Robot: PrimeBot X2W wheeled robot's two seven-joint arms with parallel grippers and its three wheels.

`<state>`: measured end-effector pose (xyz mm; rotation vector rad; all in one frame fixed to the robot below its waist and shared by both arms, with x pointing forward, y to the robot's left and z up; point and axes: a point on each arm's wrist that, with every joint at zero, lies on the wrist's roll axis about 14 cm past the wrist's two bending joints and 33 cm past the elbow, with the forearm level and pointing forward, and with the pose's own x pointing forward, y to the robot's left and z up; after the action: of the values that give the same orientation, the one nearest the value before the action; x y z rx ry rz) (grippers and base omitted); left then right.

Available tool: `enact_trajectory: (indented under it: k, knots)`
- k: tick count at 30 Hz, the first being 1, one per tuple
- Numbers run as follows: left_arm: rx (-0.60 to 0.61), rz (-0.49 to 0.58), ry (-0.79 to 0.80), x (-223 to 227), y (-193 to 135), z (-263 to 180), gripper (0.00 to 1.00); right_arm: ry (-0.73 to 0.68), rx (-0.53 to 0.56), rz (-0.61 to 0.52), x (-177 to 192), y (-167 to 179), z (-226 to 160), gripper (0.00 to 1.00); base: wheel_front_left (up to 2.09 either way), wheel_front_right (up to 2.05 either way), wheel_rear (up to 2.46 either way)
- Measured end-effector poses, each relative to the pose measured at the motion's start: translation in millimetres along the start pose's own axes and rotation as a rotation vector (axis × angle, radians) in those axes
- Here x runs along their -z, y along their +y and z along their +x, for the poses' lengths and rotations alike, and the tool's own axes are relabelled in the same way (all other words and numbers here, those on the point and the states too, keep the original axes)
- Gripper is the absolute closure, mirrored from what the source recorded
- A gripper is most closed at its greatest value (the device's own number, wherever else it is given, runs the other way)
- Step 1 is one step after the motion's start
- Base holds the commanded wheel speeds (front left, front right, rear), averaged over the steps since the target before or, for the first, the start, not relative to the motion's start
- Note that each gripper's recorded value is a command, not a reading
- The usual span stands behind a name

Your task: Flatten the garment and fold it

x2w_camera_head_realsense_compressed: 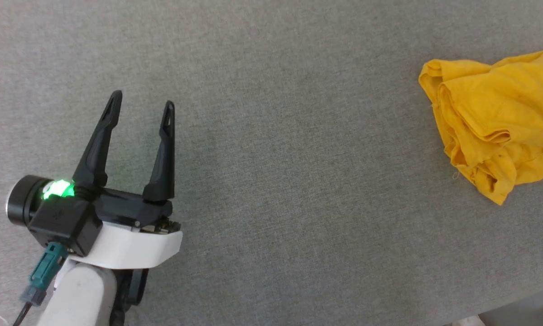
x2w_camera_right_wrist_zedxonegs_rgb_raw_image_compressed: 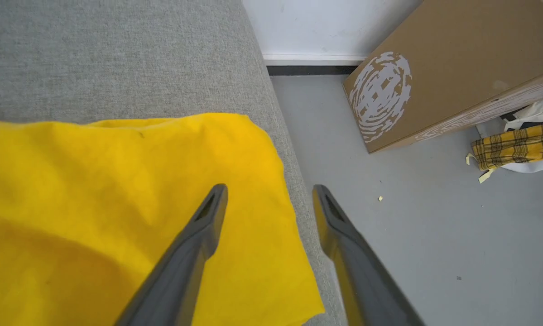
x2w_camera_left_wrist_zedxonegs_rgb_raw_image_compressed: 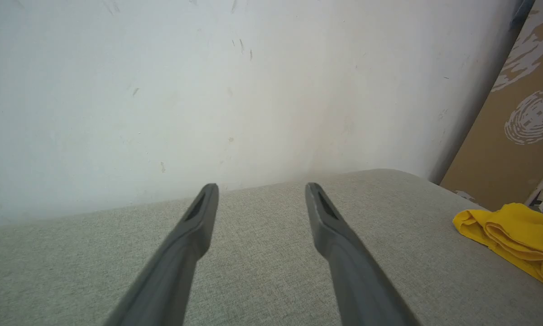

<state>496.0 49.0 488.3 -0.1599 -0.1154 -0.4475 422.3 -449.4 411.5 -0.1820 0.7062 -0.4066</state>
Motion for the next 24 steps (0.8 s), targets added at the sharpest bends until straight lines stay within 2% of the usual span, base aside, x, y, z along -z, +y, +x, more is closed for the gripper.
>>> enact_trajectory:
  k: [7,11,14,21,24]
  knots:
    - [-0.034,-0.015,-0.019,-14.0,1.1,-11.4,0.0,-0.122,0.004,0.045,-28.8,-8.1,-14.9,0.0,0.0,0.0,0.0]
    - [-0.069,-0.018,-0.024,-23.2,4.9,-23.7,0.0,-0.266,-0.016,0.103,-56.2,-5.9,-31.9,0.0,0.0,0.0,0.0]
    - [-0.094,-0.023,-0.026,-30.4,6.8,-34.4,0.0,-0.444,-0.019,0.163,-81.4,-4.5,-53.0,0.0,0.0,0.0,0.0]
    - [-0.183,0.01,-0.034,-50.2,22.2,-67.5,0.0,-0.663,-0.099,0.224,-97.3,39.6,-98.8,0.0,0.0,0.0,0.0]
    - [-0.248,0.023,-0.031,-57.1,34.3,-85.9,0.0,-0.752,-0.142,0.214,-108.7,61.5,-123.1,0.0,0.0,0.0,0.0]
